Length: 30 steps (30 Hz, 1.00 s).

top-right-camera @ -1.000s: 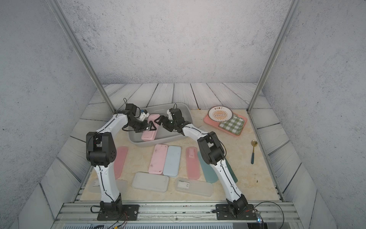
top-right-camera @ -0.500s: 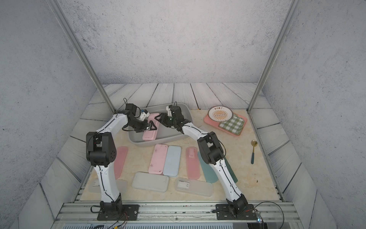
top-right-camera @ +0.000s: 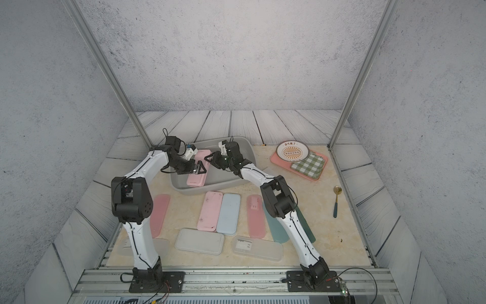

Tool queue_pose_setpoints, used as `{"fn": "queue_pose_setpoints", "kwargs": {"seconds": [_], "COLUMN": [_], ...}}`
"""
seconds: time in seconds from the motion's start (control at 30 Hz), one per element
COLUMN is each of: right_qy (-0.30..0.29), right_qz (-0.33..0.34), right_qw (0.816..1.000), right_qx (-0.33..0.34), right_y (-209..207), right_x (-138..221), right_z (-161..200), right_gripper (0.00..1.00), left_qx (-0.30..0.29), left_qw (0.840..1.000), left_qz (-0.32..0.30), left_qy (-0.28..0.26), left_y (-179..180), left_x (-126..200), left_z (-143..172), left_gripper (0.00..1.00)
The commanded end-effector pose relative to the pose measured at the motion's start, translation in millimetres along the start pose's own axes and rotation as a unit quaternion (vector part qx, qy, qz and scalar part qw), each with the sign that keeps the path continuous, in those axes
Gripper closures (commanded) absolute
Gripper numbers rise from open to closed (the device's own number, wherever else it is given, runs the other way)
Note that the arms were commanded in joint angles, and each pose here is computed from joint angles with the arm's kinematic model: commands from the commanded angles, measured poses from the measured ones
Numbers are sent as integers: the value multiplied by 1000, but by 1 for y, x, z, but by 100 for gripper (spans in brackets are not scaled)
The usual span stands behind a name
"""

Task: Put the pencil case into the storage box
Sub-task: Place the pencil case at the storage box.

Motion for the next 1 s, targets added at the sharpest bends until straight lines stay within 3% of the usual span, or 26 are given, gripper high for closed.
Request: {"fn": "queue_pose_setpoints", "kwargs": {"seconds": [0.0,0.13,0.4,0.43,0.6,0.63,0.8,0.97], "right_qy": [15,24,23,24,34,37,45,5], "right_qz": [67,59,35,37,65,86,238,306], "right_qw": [998,998,999,999,997,995,967,944], "right_qx": [16,9,-14,-15,9,22,76,121], "right_y": [-55,-62,-74,-76,-66,-63,-42,7], "right_x": [-4,-11,-22,-23,-17,-11,37,97], "right_z": [6,9,14,15,7,4,-16,-38], "right_gripper": [77,76,66,59,5,1,1,5], "left_qx": [-78,-84,-25,-23,-17,-20,-30,-34], "left_qw": [993,987,996,996,993,992,988,986], "left_qz": [-90,-130,-84,-76,-91,-100,-119,-114], "left_qy": [-18,-39,-33,-34,-71,-77,-96,-118], "left_y": [-4,2,-6,-8,-9,-11,-28,-47], "left_x": [71,108,114,114,106,105,82,37], "left_z": [18,33,49,49,38,34,8,-18], "left_gripper": [0,0,0,0,3,3,9,16]}}
Point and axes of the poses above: each gripper's point midway between its finger pads, its own x axis back along the fingers, its own y axis along the line the jaws close on, z = x × y, the point moved 7 cm from there along x, back along the fingers, and after that the axes turned 13 degrees about x, right-handed, at the moved point
